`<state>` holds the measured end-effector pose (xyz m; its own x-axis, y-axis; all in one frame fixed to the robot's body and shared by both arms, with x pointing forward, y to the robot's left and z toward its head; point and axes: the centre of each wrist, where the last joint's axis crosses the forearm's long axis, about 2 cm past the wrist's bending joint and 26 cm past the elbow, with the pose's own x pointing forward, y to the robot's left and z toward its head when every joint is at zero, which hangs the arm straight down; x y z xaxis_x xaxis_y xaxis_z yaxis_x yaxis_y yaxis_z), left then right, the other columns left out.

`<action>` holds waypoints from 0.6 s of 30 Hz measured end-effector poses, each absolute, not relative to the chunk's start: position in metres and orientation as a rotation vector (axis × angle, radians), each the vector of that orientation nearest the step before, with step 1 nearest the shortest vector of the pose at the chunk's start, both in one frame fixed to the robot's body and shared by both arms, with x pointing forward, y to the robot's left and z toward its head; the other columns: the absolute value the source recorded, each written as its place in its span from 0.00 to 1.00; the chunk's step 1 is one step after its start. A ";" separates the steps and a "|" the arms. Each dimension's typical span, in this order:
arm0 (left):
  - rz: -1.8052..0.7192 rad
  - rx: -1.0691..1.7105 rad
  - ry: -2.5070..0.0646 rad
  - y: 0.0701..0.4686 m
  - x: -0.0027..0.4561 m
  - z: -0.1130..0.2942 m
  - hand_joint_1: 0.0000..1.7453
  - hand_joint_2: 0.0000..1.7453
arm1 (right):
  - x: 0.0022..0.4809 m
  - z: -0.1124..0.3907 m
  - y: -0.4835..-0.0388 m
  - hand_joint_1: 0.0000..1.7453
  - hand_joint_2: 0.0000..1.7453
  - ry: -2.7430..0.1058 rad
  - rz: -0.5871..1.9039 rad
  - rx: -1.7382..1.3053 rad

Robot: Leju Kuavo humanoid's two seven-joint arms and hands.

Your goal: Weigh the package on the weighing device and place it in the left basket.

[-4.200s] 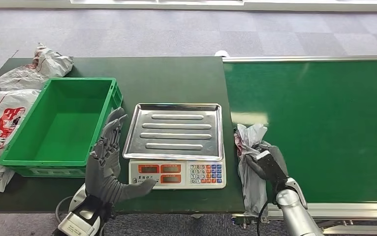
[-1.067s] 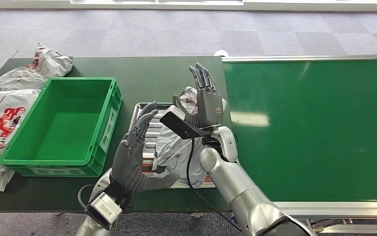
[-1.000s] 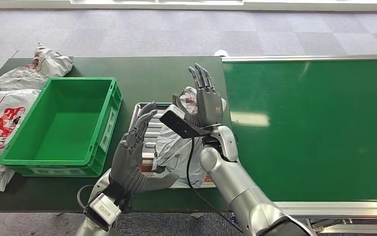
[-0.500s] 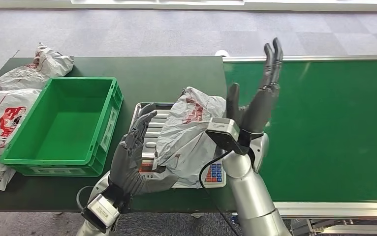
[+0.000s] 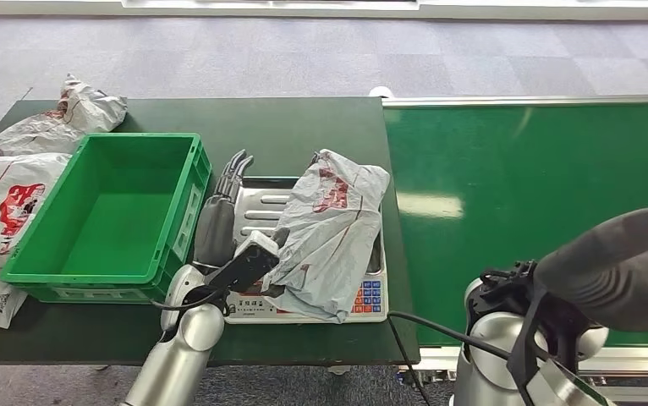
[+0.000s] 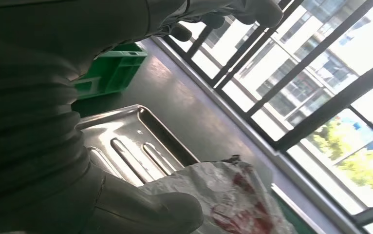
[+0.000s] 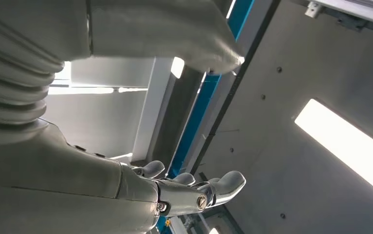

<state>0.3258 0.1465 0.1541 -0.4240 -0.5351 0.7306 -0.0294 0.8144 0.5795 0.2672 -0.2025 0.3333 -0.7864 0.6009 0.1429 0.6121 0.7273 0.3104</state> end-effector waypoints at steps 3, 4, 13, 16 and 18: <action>-0.714 0.481 -1.865 0.143 0.345 0.154 0.00 1.00 | 0.265 0.337 -0.197 0.00 1.00 -2.915 -0.551 -0.967; -0.748 0.488 -1.845 0.142 0.352 0.154 0.00 1.00 | 0.265 0.339 -0.195 0.00 1.00 -2.922 -0.555 -0.949; -1.003 0.498 -1.679 0.131 0.386 0.147 0.00 1.00 | 0.264 0.343 -0.184 0.00 1.00 -2.955 -0.557 -0.872; -1.031 0.485 -1.655 0.127 0.390 0.145 0.00 1.00 | 0.264 0.343 -0.181 0.00 1.00 -2.960 -0.547 -0.862; -1.041 0.476 -1.647 0.126 0.391 0.144 0.00 1.00 | 0.265 0.343 -0.181 0.00 1.00 -2.961 -0.541 -0.862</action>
